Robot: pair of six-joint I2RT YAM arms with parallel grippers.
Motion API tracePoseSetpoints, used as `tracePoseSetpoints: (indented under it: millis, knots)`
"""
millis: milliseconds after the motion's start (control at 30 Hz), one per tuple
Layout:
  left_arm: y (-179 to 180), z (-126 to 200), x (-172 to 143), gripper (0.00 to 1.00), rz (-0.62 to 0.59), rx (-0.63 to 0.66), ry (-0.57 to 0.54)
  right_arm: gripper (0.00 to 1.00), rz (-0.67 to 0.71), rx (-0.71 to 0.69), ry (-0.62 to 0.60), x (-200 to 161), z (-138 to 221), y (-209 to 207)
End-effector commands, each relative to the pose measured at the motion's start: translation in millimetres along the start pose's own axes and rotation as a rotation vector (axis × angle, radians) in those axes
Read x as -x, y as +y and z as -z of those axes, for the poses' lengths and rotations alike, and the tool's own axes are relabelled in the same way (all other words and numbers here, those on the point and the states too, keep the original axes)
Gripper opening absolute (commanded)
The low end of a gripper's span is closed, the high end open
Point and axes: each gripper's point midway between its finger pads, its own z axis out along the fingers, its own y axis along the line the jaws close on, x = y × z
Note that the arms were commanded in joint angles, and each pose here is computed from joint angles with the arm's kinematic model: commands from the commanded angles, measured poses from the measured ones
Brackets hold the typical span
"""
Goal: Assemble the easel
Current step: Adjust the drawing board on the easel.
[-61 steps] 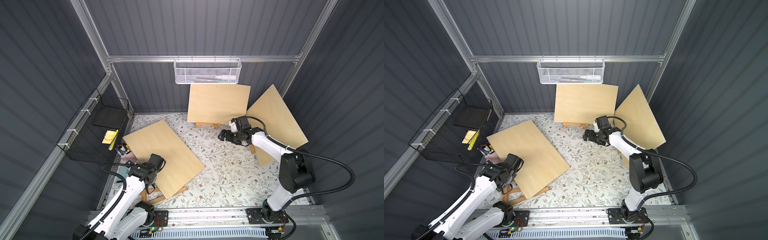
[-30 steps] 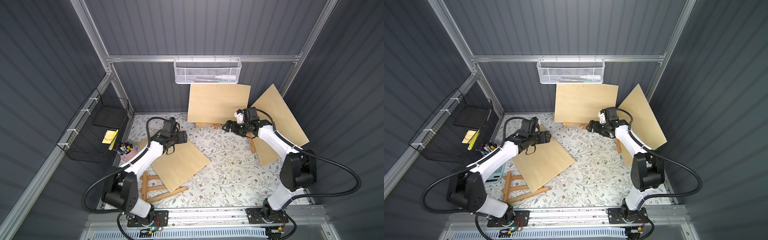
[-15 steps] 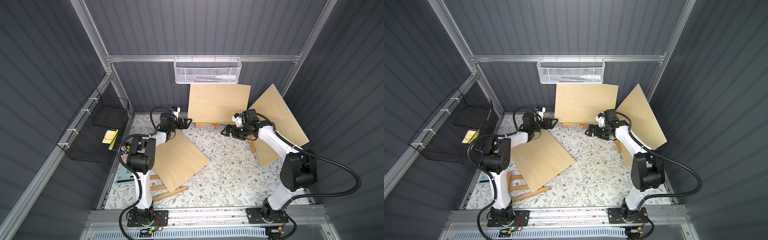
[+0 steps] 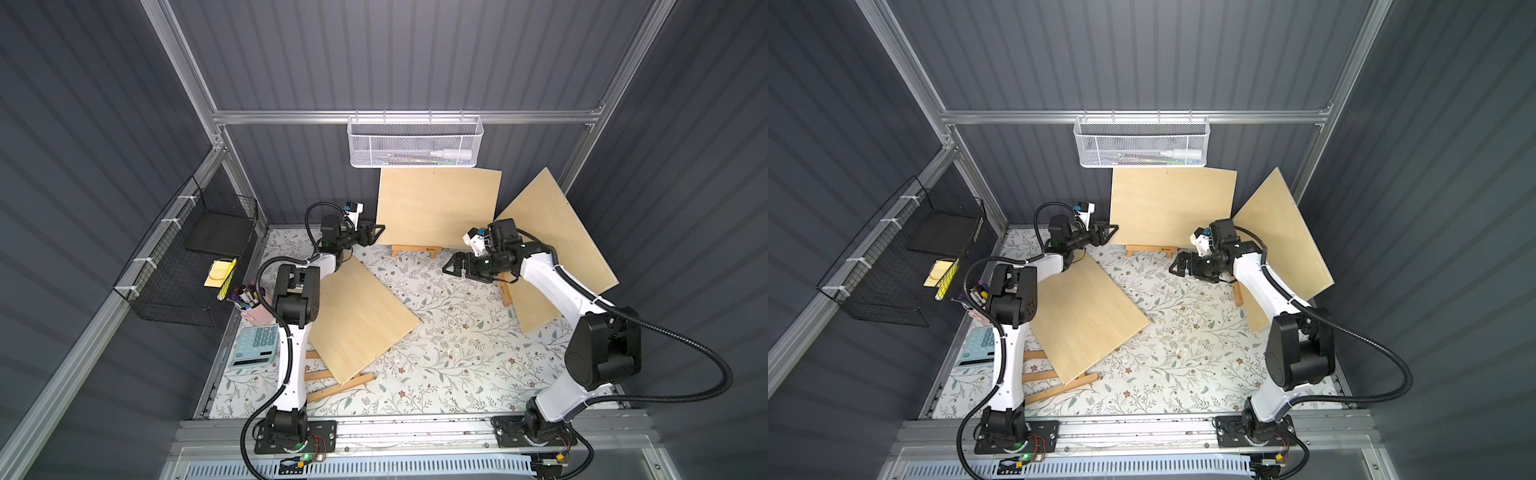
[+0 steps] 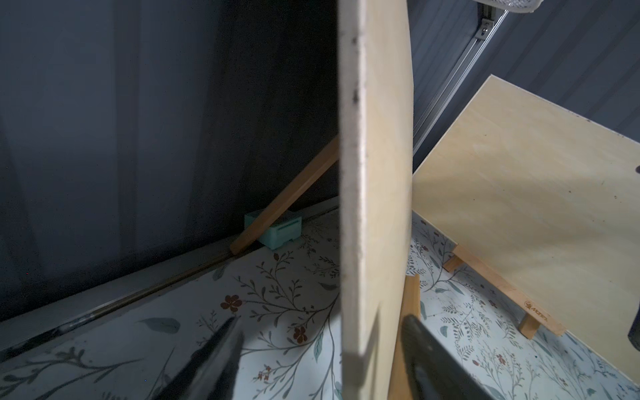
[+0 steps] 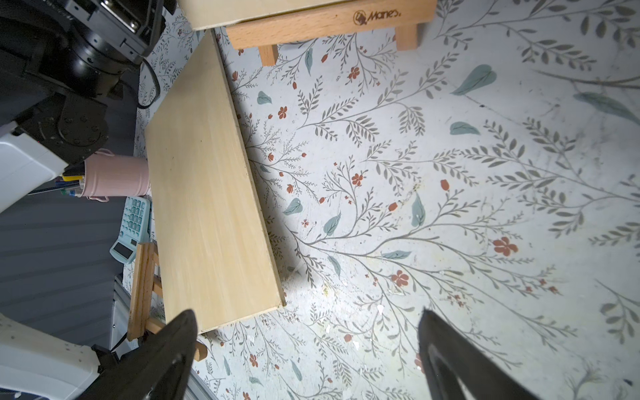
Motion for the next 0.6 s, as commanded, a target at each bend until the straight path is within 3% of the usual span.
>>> tracePoseSetpoints:
  millis: [0,100,267,433,567]
  knots:
    - [-3.4,-4.6,1.0,0.62,-0.013,-0.077,0.005,0.99,0.015,0.009,0.041,-14.6,3.5,5.1]
    - [-2.8,-8.2,-2.3,0.49,-0.015,-0.104,0.013,0.99,0.023,-0.006,0.054,-18.8,3.9,5.5]
    - [1.5,-12.9,-16.4,0.36,0.006,-0.133,0.047,0.99,0.025,-0.045,0.085,-26.8,-0.7,-0.2]
    - [7.5,-7.8,-38.4,0.06,0.01,-0.093,0.098,0.99,0.031,-0.046,0.104,-27.1,-8.3,2.1]
    - [21.4,3.3,-47.8,0.0,0.002,0.005,0.12,0.99,0.047,-0.044,0.101,-22.4,-12.0,8.5]
